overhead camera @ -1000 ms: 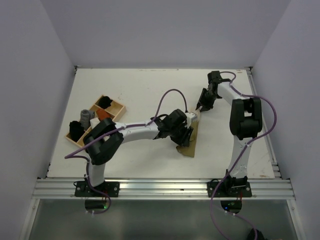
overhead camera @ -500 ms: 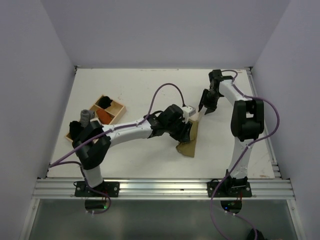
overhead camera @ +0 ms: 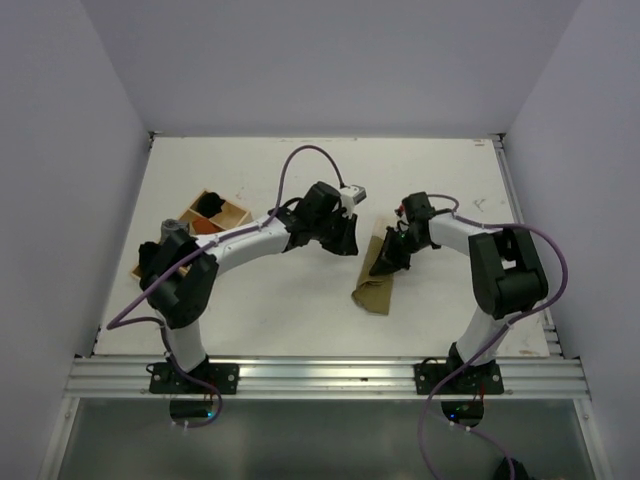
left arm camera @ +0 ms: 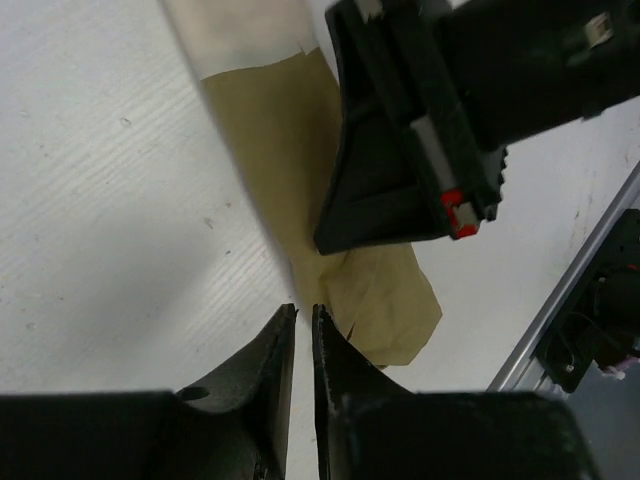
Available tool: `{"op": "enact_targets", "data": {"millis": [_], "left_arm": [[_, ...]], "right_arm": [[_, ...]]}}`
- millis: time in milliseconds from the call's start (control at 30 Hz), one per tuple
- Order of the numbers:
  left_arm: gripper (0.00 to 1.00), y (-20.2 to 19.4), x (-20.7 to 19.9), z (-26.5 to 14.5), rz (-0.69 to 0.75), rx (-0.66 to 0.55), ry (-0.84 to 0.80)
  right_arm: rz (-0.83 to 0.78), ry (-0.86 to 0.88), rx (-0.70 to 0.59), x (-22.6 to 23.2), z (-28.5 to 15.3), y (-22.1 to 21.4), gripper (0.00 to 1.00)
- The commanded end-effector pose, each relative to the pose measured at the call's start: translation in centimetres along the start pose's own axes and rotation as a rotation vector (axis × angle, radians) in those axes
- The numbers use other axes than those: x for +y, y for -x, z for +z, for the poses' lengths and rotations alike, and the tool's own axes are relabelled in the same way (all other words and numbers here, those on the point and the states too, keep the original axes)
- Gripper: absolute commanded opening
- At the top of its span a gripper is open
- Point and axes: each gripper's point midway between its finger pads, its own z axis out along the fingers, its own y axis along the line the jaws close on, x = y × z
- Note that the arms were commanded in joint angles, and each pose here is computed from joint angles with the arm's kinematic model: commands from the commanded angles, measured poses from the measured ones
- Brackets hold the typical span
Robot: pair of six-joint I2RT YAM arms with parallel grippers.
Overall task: Roll the underwear
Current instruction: Fold the underwear
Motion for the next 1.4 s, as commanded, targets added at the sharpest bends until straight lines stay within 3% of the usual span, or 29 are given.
{"op": "enact_targets", "data": {"millis": [0,233,533,833,1067,1200,1367], "left_arm": [[0.14,1.0,-1.9,0.2,0.027,0.004,-0.097],[0.11,-1.2,-2.0,1.0,0.011,0.032,-0.132],[0.1,-4.0,-3.7,3.1,0.023,0.074,-0.164],[0.08,-7.3,-3.5,5.4,0.015,0.139,-0.146],[0.07,-10.5,-2.8,5.5,0.01,0.194,-0.119],[0.08,-10.3,-3.0,4.8,0.016,0.19,-0.113],[0.13,-8.0,-4.2,2.4,0.048,0.129,-0.12]], "right_arm": [[0.058,0.094,0.011,-0.5,1.3,-1.2,0.0],[0.047,0.095,0.041,-1.8,2.0,-2.8,0.0],[-0.009,0.086,0.013,0.1,-1.3,-0.6,0.0],[0.056,-0.034,0.072,-5.7,0.2,-2.7,0.0],[0.057,-0.067,0.067,-6.7,0.6,-2.6,0.0],[0.049,-0.068,0.06,-6.0,-0.6,-2.4,0.0],[-0.002,-0.058,-0.052,-2.5,-4.3,1.2,0.0]]}}
